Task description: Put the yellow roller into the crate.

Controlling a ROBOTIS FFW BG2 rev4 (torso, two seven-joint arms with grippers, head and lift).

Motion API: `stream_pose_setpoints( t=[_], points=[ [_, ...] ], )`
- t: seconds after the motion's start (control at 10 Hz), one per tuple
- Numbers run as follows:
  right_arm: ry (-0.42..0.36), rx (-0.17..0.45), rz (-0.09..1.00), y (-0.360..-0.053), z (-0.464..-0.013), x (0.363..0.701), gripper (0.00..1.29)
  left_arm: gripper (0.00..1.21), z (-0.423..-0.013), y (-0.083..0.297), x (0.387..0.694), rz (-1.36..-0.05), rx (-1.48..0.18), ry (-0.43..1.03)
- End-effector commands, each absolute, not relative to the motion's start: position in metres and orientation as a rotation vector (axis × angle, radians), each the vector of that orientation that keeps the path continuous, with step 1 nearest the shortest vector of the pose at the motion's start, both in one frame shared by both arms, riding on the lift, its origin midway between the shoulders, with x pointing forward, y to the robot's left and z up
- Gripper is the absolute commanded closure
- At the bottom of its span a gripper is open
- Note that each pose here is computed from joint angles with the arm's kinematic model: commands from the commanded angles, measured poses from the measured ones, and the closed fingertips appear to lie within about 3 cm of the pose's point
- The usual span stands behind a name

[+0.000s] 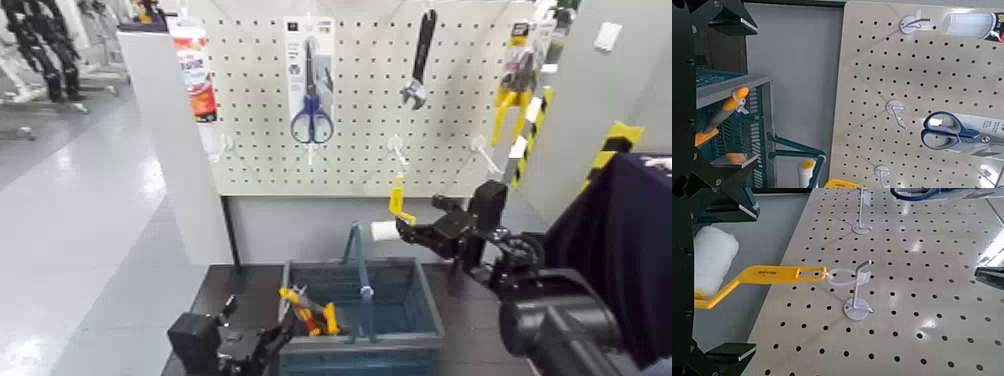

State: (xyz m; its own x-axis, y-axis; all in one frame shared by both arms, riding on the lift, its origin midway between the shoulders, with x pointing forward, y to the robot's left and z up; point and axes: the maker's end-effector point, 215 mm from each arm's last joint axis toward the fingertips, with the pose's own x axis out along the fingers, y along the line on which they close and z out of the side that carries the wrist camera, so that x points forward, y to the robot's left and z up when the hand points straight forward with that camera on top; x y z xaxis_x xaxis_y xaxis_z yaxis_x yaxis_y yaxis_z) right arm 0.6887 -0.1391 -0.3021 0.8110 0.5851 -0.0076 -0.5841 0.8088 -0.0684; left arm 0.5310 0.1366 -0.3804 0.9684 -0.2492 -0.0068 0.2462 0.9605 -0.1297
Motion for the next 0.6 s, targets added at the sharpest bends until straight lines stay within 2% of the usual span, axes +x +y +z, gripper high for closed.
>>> stream_pose_setpoints(
  t=[0.1, 0.6],
  points=[
    [-0.016, -0.060, 0.640, -0.131, -0.300, 0.698, 0.14, 0.17, -0.380, 0.134, 0.531, -0.255, -0.129, 0.023],
    [-0.027, -0.042, 0.666, -0.117, -0.294, 0.709, 0.14, 0.17, -0.377, 0.131, 0.534, -0.264, -0.123, 0.014]
  ],
)
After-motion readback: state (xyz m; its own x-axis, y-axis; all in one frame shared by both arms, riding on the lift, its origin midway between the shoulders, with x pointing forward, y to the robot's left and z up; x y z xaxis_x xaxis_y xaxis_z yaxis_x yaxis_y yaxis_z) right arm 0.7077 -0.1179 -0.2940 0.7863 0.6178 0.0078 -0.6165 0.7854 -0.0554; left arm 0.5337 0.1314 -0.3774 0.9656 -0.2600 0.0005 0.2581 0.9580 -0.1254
